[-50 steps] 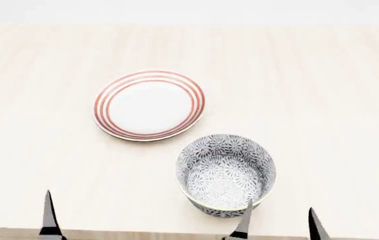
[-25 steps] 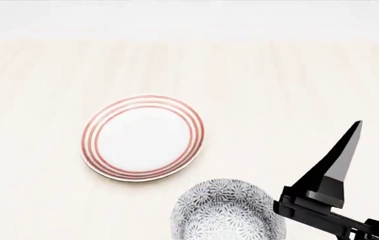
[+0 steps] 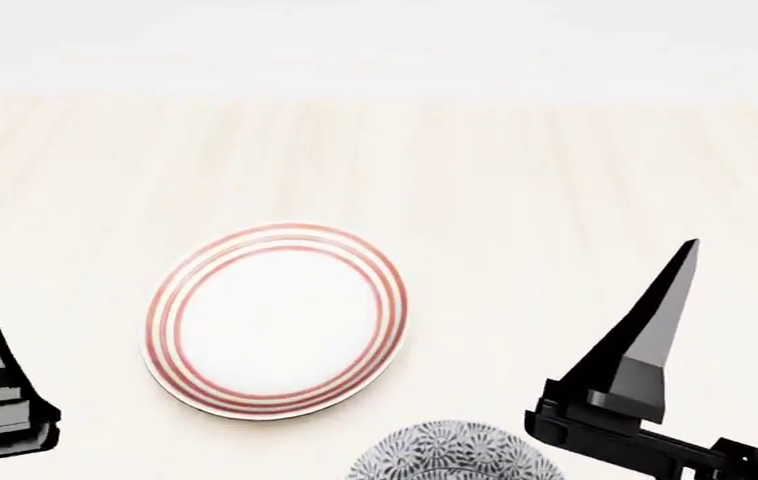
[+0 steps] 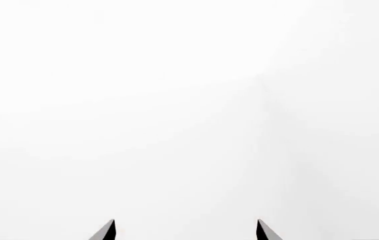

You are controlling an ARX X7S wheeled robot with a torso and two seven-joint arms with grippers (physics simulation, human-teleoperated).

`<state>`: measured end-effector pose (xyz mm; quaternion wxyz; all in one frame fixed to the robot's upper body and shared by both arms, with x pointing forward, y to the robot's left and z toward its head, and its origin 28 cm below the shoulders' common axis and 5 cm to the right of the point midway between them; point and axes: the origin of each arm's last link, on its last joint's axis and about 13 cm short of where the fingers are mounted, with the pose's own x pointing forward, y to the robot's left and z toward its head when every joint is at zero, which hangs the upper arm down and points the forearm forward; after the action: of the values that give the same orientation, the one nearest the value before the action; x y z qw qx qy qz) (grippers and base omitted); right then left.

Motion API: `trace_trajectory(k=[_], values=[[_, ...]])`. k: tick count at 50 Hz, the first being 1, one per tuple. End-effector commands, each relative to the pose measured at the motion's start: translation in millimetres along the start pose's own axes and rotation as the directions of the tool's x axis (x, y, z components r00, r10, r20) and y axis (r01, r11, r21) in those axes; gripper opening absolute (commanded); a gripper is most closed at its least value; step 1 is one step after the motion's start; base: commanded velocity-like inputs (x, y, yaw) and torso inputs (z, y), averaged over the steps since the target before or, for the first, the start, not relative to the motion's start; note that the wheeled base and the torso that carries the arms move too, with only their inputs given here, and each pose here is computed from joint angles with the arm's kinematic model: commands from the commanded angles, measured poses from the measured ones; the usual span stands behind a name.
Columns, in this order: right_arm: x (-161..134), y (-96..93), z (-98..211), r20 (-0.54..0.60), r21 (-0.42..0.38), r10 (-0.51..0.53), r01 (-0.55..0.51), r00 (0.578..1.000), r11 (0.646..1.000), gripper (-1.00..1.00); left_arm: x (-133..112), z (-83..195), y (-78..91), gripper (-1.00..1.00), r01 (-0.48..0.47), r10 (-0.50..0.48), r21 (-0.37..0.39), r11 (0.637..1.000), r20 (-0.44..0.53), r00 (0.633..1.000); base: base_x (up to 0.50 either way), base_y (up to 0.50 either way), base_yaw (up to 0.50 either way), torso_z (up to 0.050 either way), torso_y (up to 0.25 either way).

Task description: Put the bowl on the plate.

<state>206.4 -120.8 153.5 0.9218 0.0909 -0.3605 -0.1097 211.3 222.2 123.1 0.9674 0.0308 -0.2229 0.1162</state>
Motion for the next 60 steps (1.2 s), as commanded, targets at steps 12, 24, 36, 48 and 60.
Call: trace_trajectory(k=[12, 24, 36, 48, 60], values=[[-5, 3.0, 3, -0.001, -0.015, 0.067, -0.067, 0.998, 0.998, 1.0, -15, -19, -65.5, 1.0, 0.332, -0.408, -0.265, 0.905, -0.321, 0.855, 0.0, 0.0, 0.0, 0.0, 0.0], [-6, 3.0, 2, -0.003, -0.012, 0.072, -0.072, 0.997, 0.997, 1.0, -3, -10, -86.1, 1.0, 0.369, -0.566, -0.485, 0.793, -0.362, 0.741, 0.0, 0.0, 0.0, 0.0, 0.0], [-9, 2.6, -1, -0.017, -0.011, 0.072, -0.072, 0.997, 0.997, 1.0, 7, -3, -97.6, 1.0, 0.314, -0.594, -0.591, 0.743, -0.366, 0.716, 0.0, 0.0, 0.0, 0.0, 0.0], [-10, 2.5, -3, -0.025, -0.01, 0.073, -0.074, 0.997, 0.997, 1.0, 9, -4, -103.5, 1.0, 0.3, -0.604, -0.609, 0.734, -0.384, 0.698, 0.0, 0.0, 0.0, 0.0, 0.0], [-10, 3.0, -3, -0.026, -0.009, 0.075, -0.075, 0.997, 0.997, 1.0, 0, -8, -108.3, 1.0, 0.314, -0.628, -0.608, 0.729, -0.413, 0.659, 0.0, 0.0, 0.0, 0.0, 0.0]])
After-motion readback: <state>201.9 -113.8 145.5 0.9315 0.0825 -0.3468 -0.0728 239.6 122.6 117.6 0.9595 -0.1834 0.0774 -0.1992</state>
